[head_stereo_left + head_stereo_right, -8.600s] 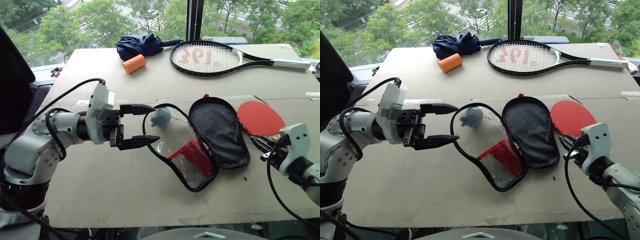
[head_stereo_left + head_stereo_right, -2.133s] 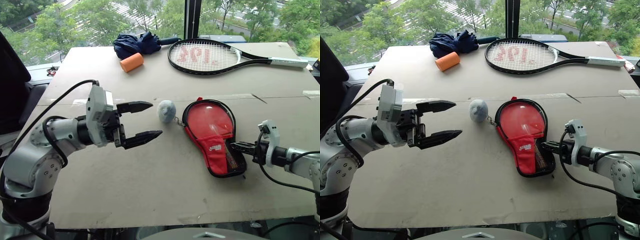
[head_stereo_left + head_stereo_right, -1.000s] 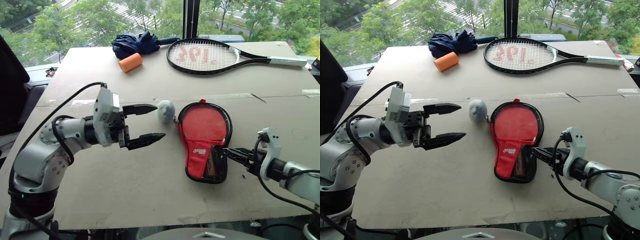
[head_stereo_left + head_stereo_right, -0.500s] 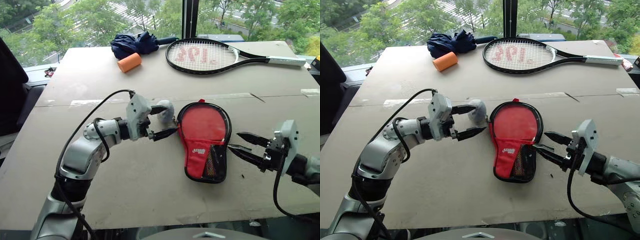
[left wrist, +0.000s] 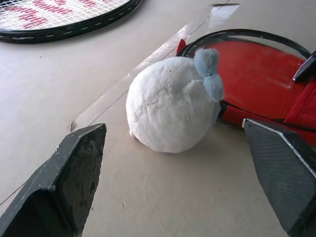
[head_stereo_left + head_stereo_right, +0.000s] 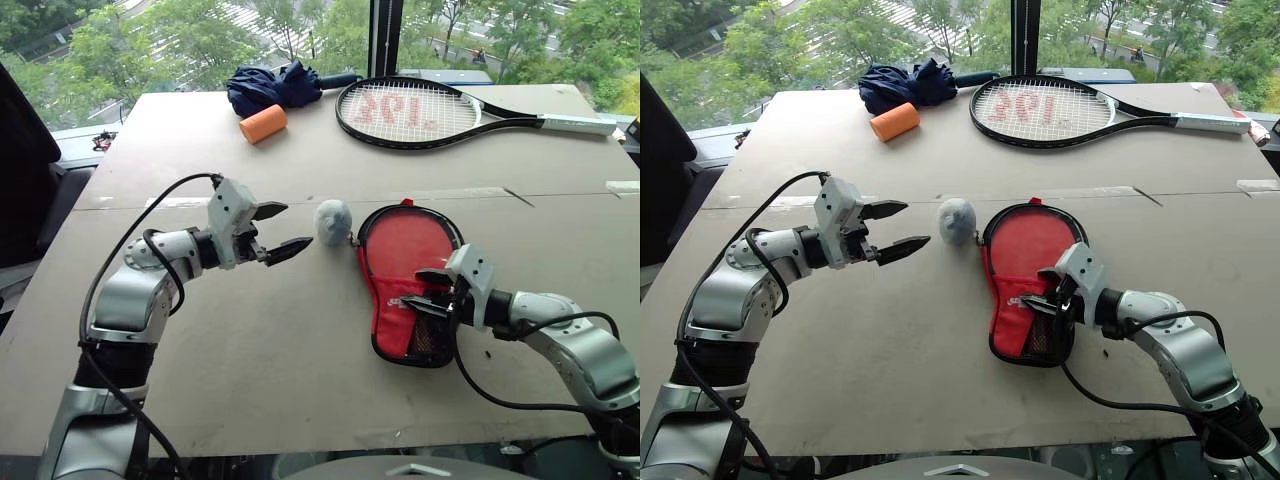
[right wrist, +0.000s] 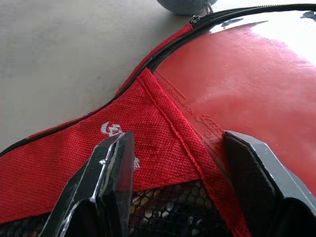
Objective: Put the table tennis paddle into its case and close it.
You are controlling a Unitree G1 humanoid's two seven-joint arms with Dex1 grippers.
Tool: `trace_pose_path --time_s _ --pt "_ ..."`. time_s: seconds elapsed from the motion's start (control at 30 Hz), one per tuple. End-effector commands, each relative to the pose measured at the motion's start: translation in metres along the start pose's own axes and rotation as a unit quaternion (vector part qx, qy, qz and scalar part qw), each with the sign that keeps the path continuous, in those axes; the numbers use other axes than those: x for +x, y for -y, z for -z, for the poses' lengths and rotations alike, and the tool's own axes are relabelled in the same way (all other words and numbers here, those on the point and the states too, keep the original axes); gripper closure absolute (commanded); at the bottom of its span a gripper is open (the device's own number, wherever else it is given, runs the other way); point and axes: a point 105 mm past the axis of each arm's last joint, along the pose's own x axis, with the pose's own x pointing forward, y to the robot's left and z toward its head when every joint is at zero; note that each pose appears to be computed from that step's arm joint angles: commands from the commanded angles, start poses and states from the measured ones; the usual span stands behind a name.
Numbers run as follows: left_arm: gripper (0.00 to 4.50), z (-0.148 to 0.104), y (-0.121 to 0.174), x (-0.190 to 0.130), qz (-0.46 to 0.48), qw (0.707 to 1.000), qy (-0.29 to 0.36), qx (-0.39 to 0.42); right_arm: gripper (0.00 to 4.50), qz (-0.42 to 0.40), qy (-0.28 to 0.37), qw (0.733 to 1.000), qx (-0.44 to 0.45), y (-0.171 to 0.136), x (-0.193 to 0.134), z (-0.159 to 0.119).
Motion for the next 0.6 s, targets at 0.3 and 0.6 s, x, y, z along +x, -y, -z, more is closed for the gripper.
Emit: trace_pose_path --time_s 0.3,0.6 --pt "0.0 0.008 -0.017 0.055 0.043 0.999 -0.025 0.004 1.69 0.008 -0.039 0.998 0.04 -0.004 0.01 0.017" --pt "0.0 0.019 -0.023 0.079 0.104 0.993 -0.057 0.019 1.69 0.014 -0.044 0.998 0.05 -0.005 0.014 0.018"
